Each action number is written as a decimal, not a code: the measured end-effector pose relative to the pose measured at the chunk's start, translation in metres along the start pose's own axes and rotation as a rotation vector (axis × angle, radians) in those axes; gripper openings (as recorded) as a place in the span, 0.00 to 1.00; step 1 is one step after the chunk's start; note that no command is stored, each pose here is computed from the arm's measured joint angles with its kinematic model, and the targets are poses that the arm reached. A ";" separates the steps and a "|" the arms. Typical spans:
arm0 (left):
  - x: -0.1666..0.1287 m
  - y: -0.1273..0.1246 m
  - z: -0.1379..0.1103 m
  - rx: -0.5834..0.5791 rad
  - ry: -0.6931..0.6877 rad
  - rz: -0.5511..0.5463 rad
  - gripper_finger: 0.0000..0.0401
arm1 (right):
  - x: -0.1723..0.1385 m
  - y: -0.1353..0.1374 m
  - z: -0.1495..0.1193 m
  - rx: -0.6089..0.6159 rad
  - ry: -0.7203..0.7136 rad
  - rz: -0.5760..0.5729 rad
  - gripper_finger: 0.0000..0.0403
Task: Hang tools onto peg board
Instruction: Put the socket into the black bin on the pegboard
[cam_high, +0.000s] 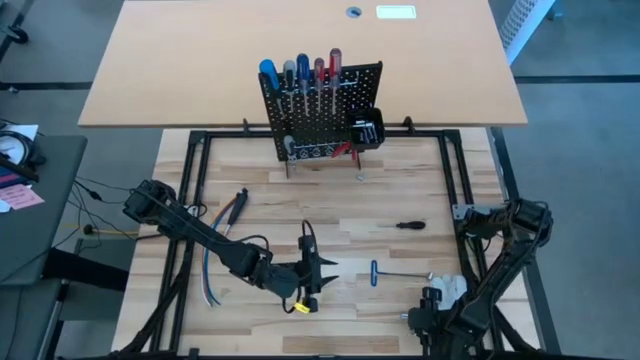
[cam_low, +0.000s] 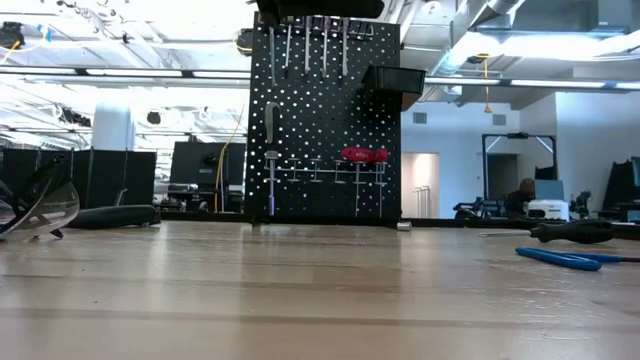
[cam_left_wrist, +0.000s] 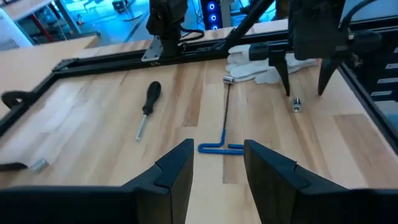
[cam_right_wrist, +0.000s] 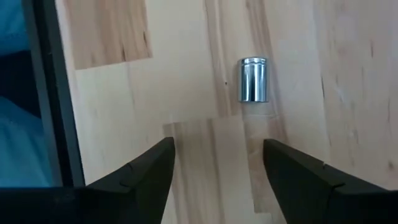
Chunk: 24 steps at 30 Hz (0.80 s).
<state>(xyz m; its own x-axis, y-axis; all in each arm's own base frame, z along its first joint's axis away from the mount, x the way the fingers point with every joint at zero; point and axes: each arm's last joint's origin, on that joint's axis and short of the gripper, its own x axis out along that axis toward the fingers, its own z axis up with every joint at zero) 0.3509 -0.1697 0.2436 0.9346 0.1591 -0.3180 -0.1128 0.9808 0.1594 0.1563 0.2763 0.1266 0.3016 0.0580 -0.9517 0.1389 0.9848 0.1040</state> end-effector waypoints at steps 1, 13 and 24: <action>0.001 0.001 0.000 0.010 0.000 0.004 0.34 | 0.000 0.000 0.001 0.004 0.012 -0.009 0.63; 0.006 0.010 -0.002 0.055 0.030 0.029 0.34 | 0.005 -0.017 0.042 0.092 -0.062 -0.051 0.63; 0.006 0.008 -0.005 0.055 0.053 -0.040 0.34 | 0.006 -0.022 0.043 0.074 0.039 -0.041 0.43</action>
<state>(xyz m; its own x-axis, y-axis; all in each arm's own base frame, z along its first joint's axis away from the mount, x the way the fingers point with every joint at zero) 0.3540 -0.1607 0.2386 0.9187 0.1269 -0.3739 -0.0554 0.9791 0.1959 0.1958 0.2474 0.1314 0.2578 0.0260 -0.9659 0.2198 0.9719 0.0848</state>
